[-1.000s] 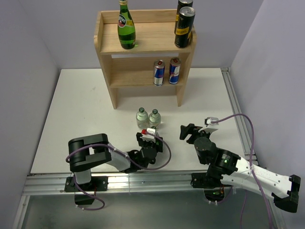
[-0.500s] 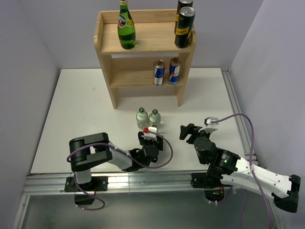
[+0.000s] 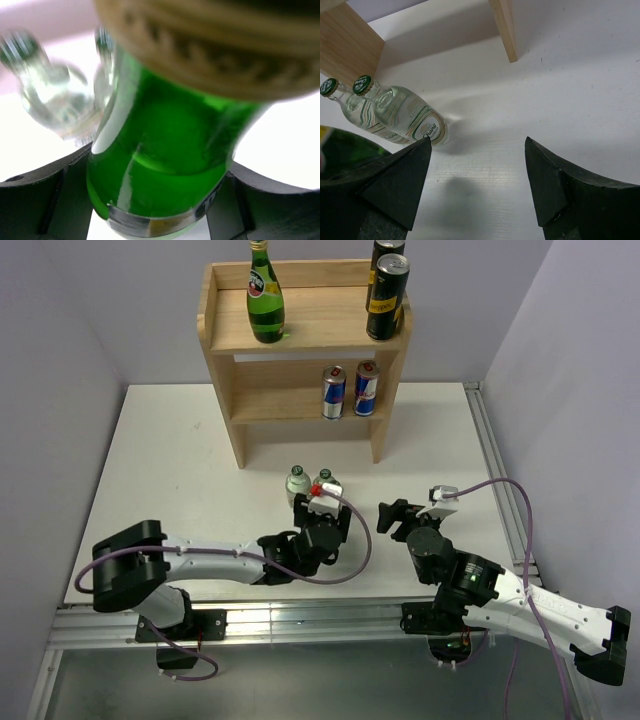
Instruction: Place and organize the beverage onto the shelf
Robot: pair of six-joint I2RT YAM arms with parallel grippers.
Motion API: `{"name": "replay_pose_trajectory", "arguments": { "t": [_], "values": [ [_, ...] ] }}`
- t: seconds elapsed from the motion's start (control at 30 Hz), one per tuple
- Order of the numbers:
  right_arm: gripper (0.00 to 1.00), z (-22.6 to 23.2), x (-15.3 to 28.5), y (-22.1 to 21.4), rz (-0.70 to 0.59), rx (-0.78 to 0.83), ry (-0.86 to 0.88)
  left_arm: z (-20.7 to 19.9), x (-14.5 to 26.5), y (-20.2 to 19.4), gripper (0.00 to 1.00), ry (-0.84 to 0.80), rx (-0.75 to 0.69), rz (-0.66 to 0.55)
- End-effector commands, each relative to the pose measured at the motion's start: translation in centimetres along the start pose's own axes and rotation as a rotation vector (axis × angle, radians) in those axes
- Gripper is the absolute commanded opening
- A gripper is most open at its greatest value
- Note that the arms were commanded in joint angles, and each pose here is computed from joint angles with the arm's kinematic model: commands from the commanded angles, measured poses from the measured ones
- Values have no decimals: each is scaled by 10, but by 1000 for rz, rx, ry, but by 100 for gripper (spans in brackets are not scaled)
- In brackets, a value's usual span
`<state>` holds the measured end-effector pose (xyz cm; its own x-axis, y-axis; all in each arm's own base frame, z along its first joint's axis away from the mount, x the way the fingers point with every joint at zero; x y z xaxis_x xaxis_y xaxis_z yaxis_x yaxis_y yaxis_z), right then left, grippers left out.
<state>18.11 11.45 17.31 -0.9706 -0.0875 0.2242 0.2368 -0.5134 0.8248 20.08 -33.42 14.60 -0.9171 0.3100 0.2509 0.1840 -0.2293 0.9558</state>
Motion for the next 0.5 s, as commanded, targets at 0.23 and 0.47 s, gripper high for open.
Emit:
{"name": "replay_pose_trajectory", "arguments": {
  "t": [0.23,0.47],
  "values": [
    [82,1,-1,5,-37,-27,0,40,9,205,0,39,147,-282],
    [82,1,0,6,-38,-29,2,80,-11,311,0,78,176,-413]
  ]
}}
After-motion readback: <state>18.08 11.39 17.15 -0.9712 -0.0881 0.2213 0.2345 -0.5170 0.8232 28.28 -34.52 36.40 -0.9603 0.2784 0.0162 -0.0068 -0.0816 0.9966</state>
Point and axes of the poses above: each gripper's point midway between its finger pads, its own x axis back along the fingers, its own z axis along the line the jaws close on, y = z × x, the point moved 3 cm from there along x, back along the fingers, and after that the axes turned 12 degrees about -x, right-handed, at the moved point
